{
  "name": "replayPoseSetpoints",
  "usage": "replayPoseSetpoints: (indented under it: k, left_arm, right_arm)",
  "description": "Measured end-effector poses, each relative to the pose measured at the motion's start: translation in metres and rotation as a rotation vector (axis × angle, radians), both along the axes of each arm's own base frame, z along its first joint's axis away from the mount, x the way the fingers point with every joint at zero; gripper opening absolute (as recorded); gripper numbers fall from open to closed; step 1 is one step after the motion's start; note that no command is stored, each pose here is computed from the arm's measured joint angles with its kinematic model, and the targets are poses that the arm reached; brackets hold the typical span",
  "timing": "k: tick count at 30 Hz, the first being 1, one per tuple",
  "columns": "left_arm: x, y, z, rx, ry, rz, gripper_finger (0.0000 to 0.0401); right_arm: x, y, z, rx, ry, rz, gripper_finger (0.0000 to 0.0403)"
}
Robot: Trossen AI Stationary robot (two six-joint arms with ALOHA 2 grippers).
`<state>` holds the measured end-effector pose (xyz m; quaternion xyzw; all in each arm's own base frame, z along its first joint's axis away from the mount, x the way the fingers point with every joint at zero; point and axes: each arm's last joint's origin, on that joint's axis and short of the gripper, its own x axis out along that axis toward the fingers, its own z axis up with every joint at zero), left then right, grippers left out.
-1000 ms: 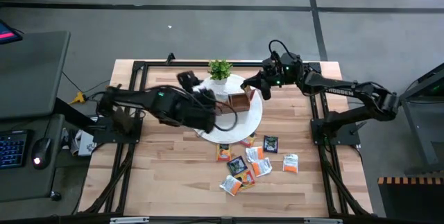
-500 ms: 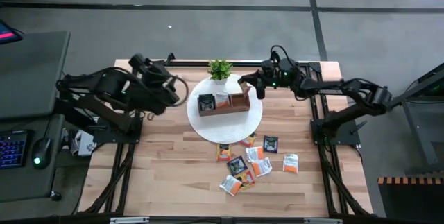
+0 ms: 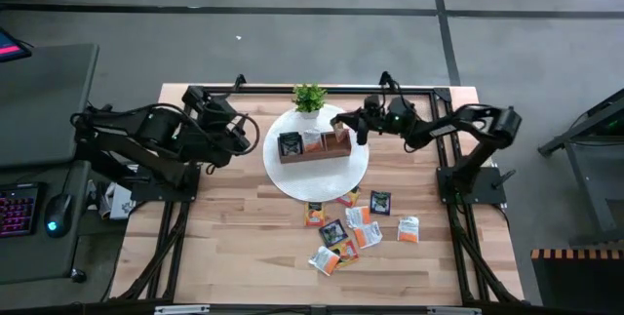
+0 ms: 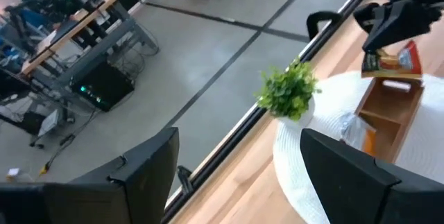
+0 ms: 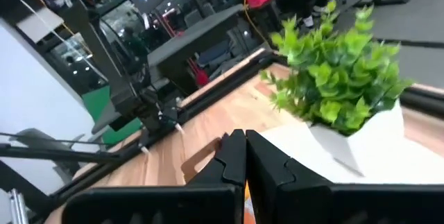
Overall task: Pick & Place Tea
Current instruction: Put the orange tea bag into the right section of the wooden organizer
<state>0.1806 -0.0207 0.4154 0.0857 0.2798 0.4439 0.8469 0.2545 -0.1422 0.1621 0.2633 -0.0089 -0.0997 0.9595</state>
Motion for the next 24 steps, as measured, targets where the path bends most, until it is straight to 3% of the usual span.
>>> replayPoseSetpoints:
  k: [14,24]
  left_arm:
    - [-0.007,0.002,0.001,0.002,-0.041,0.016,0.0296]
    - [-0.012,0.003,0.003,0.005,-0.048,0.017,0.0296]
  right_arm:
    - [0.010,-0.003,-0.035,0.101,0.079,-0.041,0.0000]
    - [0.009,-0.004,-0.040,0.108,0.125,-0.071,0.0000]
